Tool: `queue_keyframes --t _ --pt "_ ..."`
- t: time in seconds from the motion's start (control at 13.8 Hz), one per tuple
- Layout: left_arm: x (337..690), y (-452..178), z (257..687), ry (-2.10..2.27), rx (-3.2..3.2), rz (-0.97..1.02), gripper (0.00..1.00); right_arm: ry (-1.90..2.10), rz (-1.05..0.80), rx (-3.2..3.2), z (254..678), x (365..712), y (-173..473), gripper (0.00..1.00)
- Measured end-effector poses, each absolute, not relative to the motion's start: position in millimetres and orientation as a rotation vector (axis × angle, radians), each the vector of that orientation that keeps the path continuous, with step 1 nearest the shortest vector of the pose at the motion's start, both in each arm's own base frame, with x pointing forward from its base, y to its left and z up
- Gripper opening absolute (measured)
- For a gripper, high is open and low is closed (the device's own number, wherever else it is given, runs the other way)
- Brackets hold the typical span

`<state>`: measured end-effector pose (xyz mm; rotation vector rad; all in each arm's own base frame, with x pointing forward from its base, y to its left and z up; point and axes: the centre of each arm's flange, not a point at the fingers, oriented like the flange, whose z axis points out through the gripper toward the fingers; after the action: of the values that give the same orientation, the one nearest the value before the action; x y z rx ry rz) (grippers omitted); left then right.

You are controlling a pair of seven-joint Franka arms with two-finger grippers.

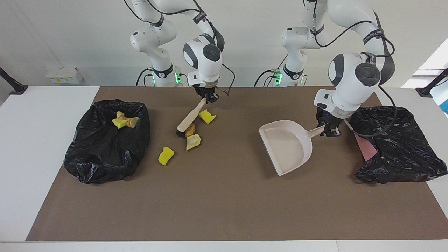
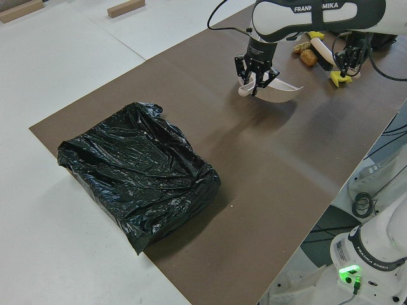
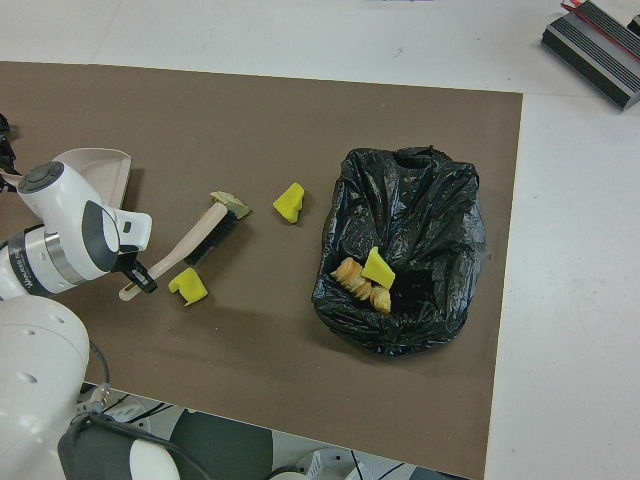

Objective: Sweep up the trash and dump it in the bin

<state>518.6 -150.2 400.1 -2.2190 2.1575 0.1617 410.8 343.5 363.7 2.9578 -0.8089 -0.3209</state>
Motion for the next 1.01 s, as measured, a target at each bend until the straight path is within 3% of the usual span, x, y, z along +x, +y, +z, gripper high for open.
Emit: queue_keyframes --t 0.43,1.01 --pt "480 -201 388 2.034 -2.31 0.15 0.32 -0.937 -0.426 2.787 406 388 346 0.26" --pt "459 -231 377 1.994 -2.34 0.179 0.32 -1.103 -0.399 2.755 375 297 363 0.26"
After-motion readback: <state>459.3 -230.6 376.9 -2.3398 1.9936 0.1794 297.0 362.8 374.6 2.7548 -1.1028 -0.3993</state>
